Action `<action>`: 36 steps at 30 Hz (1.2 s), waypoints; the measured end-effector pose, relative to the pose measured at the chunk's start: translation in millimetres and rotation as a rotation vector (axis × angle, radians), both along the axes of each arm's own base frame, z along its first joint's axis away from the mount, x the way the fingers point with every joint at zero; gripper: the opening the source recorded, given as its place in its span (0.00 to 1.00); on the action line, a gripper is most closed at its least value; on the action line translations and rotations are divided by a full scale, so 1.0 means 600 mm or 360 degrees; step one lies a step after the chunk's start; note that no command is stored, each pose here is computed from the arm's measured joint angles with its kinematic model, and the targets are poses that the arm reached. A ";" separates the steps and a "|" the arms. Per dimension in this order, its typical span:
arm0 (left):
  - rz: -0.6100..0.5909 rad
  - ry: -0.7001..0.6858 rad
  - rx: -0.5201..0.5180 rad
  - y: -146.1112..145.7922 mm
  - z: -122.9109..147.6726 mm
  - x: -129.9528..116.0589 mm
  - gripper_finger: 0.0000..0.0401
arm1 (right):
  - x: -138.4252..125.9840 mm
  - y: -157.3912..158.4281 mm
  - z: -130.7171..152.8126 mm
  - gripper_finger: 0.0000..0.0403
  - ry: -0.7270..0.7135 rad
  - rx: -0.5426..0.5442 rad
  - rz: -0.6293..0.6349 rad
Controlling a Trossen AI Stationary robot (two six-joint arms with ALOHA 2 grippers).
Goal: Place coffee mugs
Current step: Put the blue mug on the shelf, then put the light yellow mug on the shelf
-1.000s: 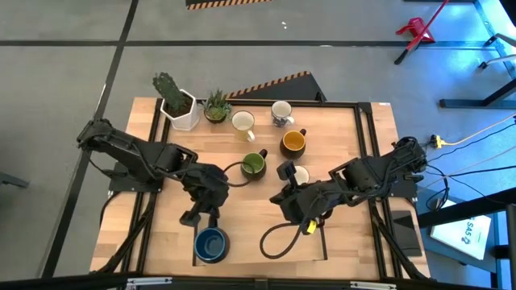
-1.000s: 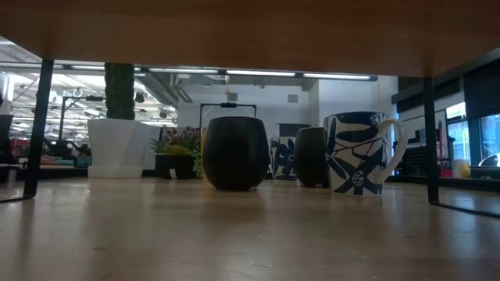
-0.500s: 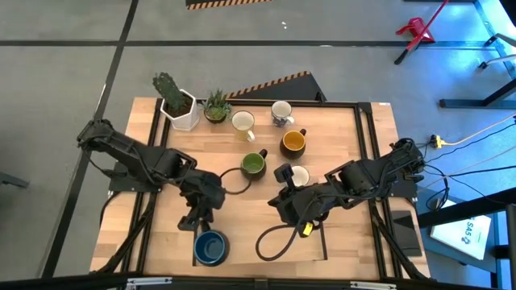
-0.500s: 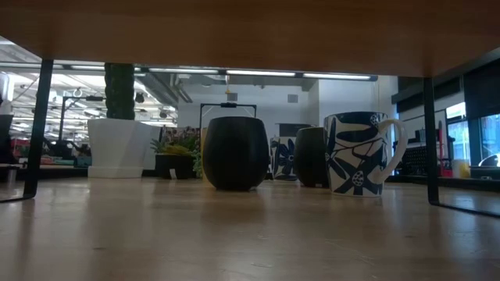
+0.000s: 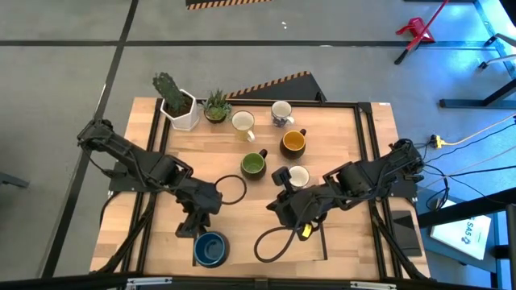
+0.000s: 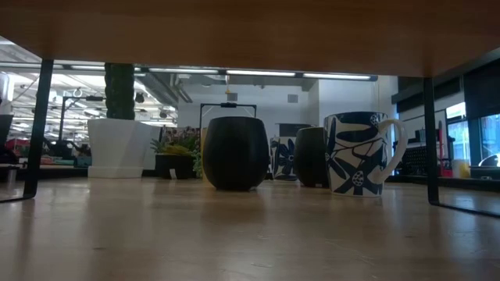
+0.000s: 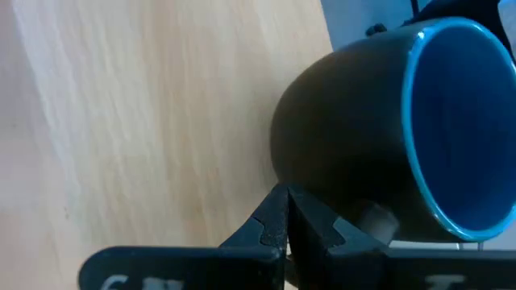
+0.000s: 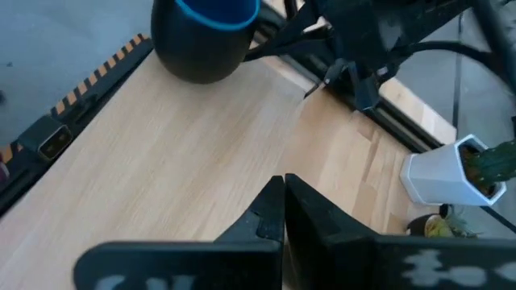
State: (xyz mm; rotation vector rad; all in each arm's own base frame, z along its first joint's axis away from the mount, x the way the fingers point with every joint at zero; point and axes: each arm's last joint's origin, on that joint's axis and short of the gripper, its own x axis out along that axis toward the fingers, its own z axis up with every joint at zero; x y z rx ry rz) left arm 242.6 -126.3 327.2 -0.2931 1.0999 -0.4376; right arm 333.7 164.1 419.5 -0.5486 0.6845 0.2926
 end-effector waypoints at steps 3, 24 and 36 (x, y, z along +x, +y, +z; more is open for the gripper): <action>0.0010 -0.0002 0.0018 -0.004 0.000 -0.002 0.00 | 0.003 0.002 -0.003 0.00 0.0005 -0.0002 0.0001; 0.0309 -0.0049 0.0126 0.012 0.008 -0.005 0.00 | 0.017 -0.030 -0.004 0.00 -0.0076 -0.0192 -0.0301; 0.0670 -0.0655 0.0141 0.093 0.129 -0.075 0.17 | 0.048 -0.200 -0.036 0.40 0.0307 -0.0279 -0.0554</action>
